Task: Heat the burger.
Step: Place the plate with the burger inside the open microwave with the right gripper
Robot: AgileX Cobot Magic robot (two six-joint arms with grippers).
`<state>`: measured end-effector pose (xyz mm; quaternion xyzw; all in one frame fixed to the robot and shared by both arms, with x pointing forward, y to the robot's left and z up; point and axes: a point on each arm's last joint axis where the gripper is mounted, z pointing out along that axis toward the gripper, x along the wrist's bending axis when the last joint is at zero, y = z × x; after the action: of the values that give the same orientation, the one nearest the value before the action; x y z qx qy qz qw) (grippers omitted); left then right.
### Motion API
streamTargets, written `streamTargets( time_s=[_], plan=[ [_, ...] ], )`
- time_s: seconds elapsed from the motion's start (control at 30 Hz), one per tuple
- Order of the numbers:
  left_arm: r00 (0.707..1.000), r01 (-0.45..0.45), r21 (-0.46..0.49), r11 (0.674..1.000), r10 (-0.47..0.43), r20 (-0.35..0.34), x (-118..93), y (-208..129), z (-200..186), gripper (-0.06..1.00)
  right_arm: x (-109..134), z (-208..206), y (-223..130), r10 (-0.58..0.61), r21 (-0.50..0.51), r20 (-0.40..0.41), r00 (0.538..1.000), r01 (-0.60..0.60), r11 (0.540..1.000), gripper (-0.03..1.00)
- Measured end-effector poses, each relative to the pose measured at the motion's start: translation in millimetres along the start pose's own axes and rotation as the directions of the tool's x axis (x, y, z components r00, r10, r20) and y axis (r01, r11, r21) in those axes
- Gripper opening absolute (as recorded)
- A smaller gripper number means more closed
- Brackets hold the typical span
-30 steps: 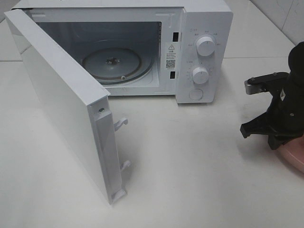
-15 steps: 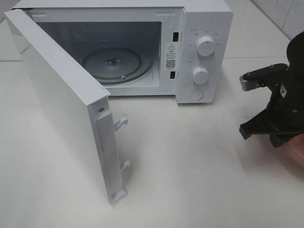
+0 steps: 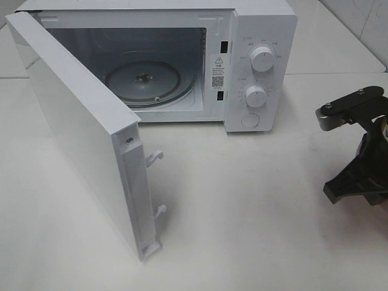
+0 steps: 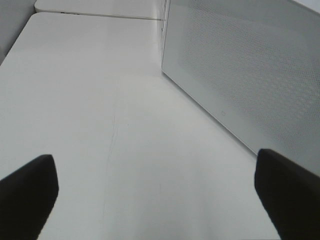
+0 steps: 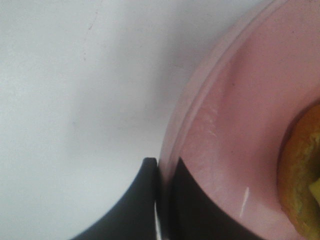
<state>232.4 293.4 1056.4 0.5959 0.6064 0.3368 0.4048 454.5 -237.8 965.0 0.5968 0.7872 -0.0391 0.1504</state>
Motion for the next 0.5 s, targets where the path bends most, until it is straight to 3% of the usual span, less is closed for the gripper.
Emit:
streamTargets(
  time_s=[0.5],
  plan=[
    [1.000, 0.000, 0.000, 1.000, 0.000, 0.000, 0.0, 0.0, 0.0, 0.99, 15.9, -28.0, -35.2, -0.142, -0.076, 0.023, 0.990, 0.144, 0.987, 0.03]
  ],
)
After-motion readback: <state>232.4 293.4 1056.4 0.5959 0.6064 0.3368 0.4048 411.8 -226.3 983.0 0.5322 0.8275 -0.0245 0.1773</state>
